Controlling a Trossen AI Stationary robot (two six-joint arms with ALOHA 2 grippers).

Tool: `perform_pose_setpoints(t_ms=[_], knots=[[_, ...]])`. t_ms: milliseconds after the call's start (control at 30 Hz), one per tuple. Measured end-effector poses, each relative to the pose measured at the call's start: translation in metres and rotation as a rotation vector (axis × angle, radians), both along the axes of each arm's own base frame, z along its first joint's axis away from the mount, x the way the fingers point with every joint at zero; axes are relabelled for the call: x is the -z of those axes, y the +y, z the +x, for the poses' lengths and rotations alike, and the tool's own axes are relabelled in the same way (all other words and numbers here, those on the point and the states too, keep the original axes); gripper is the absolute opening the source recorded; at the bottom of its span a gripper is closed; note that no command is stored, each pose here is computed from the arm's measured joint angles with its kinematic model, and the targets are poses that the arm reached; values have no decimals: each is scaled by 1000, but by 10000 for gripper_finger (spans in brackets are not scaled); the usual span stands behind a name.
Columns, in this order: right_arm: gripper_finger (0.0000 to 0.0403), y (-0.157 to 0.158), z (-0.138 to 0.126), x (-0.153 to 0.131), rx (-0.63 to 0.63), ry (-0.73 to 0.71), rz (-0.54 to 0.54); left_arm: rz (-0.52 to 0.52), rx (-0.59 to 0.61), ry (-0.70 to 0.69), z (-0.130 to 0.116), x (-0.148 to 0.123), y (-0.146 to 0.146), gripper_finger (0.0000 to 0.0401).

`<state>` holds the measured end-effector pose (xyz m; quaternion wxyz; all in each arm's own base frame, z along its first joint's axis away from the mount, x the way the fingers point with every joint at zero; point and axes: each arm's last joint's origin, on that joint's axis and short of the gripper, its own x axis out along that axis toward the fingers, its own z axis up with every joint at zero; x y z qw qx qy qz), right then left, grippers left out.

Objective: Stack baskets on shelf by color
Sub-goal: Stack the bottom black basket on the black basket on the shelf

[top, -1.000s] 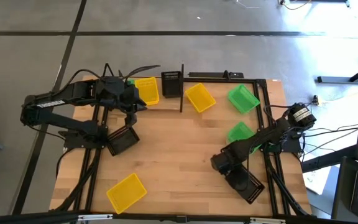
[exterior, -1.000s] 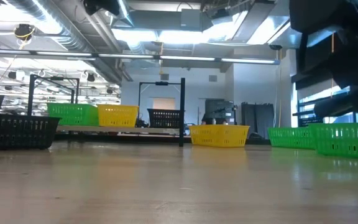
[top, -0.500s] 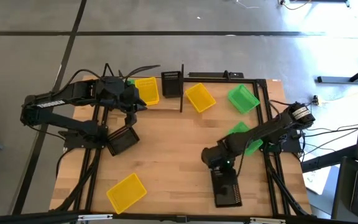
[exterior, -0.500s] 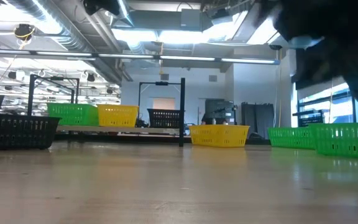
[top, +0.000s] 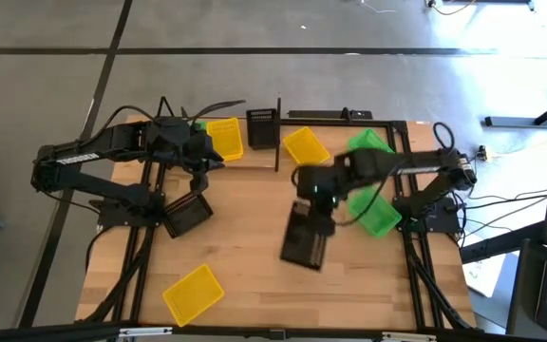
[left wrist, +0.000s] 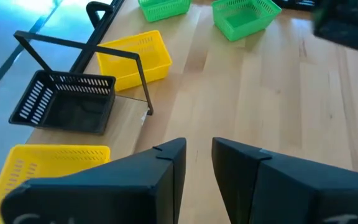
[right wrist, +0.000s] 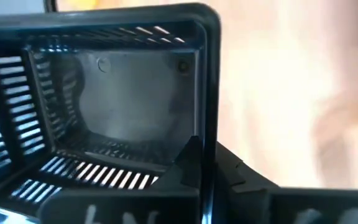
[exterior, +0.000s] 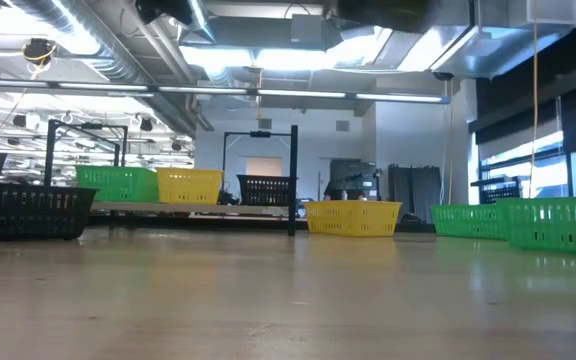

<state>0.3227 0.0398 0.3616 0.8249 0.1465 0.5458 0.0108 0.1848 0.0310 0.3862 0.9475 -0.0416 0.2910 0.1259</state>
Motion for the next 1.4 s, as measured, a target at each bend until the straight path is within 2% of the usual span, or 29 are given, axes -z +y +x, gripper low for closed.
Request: perform_pose_setpoints(t_ms=[167, 333, 400, 633, 800, 1000, 1233, 1400], knots=[[0, -50, 5, -36, 87, -154, -115, 20, 14, 5, 0, 0, 0, 70], [0, -105, 12, -62, 111, -296, -246, 27, 4, -1, 0, -1, 0, 70], [0, -129, 16, -71, 116, -358, -311, 33, -36, -3, 0, -1, 1, 70], [0, -198, 28, -84, 46, -436, -549, 58, -181, -11, -1, -1, 5, 70], [0, -241, 46, -65, -29, -450, -679, 86, -256, -29, -1, -3, 10, 70], [0, -271, 67, -32, -184, -409, -787, 46, -349, -63, -3, -4, 16, 70], [0, -287, 89, -8, -251, -425, -870, 46, -380, -80, -3, -5, 22, 70], [0, -288, 90, -6, -271, -421, -885, 48, -405, -78, -4, -5, 26, 70]])
